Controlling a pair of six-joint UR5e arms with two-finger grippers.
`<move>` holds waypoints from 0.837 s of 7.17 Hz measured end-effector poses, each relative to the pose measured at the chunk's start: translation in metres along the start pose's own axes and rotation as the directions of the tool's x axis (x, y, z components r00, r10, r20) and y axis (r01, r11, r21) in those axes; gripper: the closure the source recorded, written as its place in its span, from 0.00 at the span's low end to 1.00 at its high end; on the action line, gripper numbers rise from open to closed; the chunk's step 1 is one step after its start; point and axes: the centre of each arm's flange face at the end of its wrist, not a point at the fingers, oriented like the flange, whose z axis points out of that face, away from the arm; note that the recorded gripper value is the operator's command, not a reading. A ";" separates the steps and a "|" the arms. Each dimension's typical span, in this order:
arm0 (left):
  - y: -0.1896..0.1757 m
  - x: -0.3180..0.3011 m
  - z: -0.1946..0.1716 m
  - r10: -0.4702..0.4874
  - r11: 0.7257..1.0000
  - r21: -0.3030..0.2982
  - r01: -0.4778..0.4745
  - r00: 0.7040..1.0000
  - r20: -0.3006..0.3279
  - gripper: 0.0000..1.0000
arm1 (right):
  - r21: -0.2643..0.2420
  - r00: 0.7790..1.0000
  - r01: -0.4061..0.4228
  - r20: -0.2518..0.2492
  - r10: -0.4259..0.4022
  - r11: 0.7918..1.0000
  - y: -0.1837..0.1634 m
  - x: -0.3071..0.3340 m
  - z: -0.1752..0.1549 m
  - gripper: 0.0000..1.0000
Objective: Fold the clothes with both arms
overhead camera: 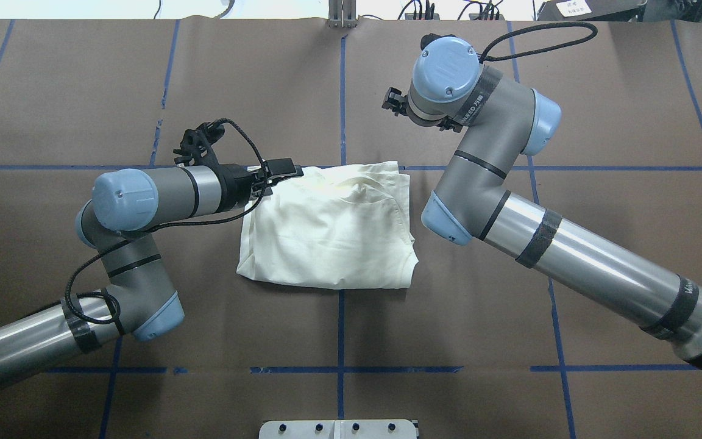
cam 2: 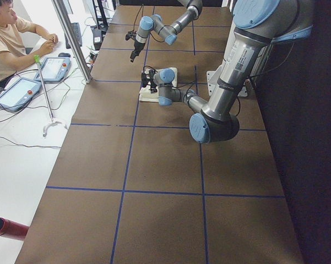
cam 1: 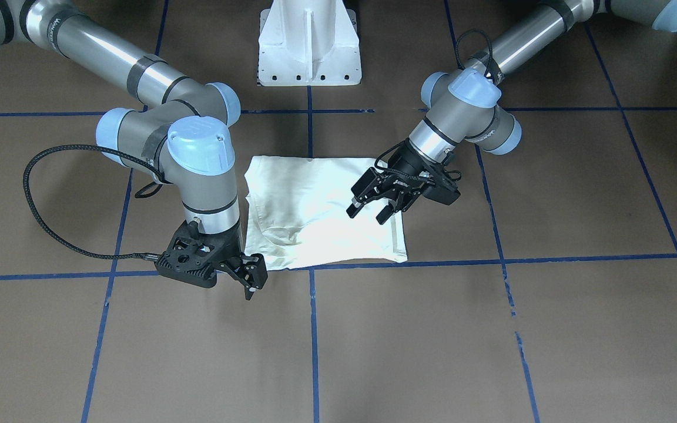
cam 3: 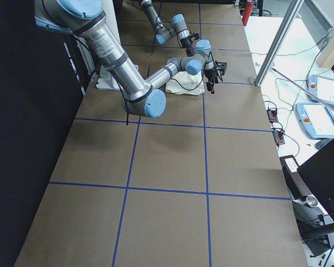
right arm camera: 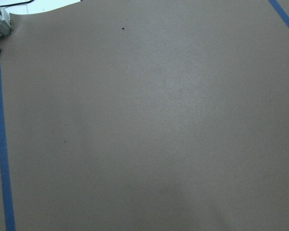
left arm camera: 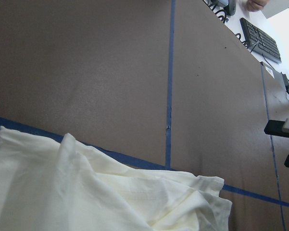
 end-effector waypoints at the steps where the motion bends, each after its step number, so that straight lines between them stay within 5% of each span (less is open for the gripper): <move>1: -0.002 -0.007 0.004 -0.008 1.000 0.010 0.008 1.000 0.013 0.07 | 0.000 1.000 0.000 0.000 0.000 1.000 0.000 0.000 0.000 0.00; 6: 0.000 -0.046 0.020 -0.006 1.000 0.009 0.006 1.000 0.010 0.07 | 0.000 1.000 0.001 0.000 -0.001 1.000 0.000 0.000 0.000 0.00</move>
